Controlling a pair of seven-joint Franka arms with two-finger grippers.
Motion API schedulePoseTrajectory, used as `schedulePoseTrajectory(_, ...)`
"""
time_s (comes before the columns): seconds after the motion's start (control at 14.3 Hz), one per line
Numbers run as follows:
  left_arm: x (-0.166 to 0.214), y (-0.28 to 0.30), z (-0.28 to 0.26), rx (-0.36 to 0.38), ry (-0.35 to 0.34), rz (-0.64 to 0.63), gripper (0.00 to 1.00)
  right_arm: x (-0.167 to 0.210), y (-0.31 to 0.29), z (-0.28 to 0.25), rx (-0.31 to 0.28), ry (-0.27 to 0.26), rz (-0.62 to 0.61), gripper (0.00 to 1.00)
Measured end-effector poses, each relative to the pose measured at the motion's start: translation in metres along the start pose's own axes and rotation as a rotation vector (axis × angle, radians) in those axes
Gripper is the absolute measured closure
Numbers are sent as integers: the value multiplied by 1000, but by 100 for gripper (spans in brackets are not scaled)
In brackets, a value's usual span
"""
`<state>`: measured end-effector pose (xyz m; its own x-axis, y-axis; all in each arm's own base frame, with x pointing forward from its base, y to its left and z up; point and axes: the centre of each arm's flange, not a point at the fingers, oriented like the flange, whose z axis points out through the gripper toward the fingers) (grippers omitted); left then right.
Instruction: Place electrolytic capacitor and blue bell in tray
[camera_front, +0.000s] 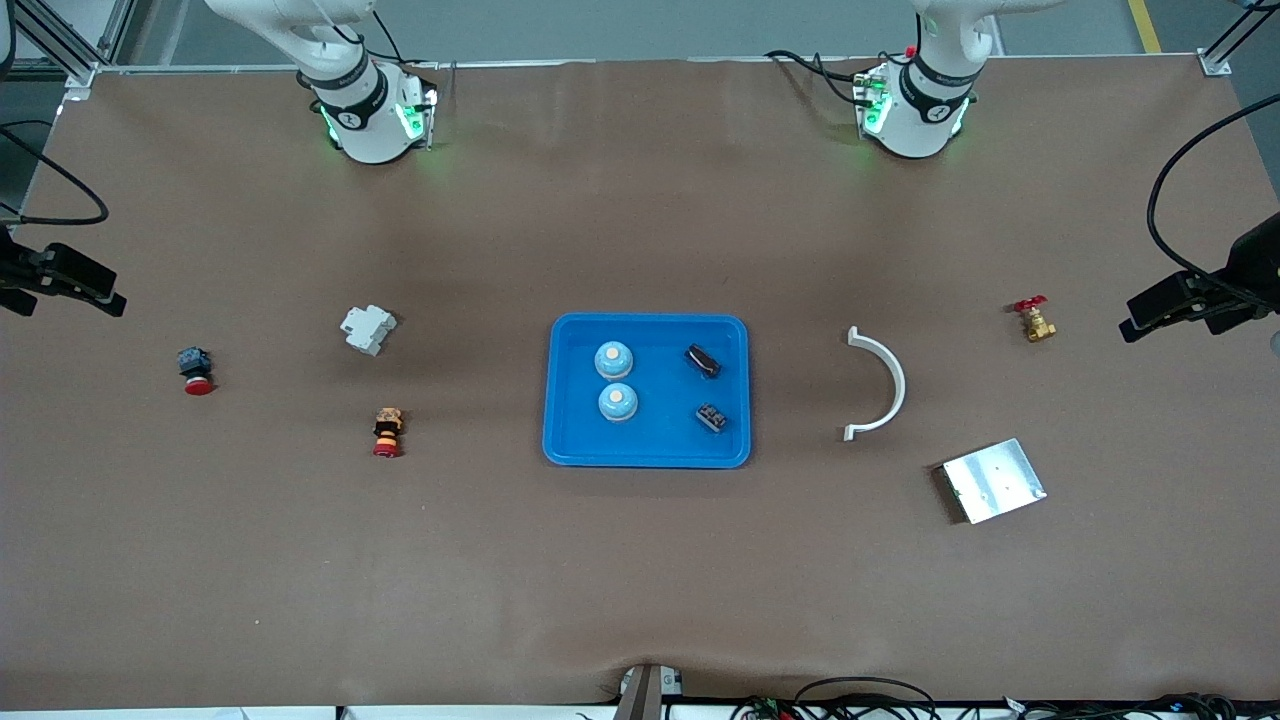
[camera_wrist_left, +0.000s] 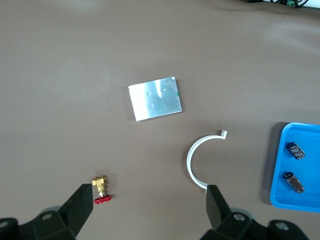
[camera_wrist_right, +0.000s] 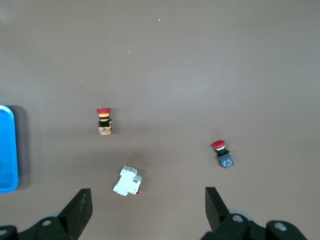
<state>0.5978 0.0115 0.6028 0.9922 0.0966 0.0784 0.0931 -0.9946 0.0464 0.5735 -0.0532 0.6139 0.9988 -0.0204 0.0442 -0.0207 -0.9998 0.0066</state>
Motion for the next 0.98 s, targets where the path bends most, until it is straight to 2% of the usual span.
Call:
schedulePoseTrajectory(0.7, 3, -3, 3, 7, -4, -7, 0, -1, -1, 2, 5, -9, 1, 0)
schedulePoseTrajectory(0.98, 4, -1, -6, 5, 15, -4, 0, -1, -1, 2, 12, -9, 6, 0)
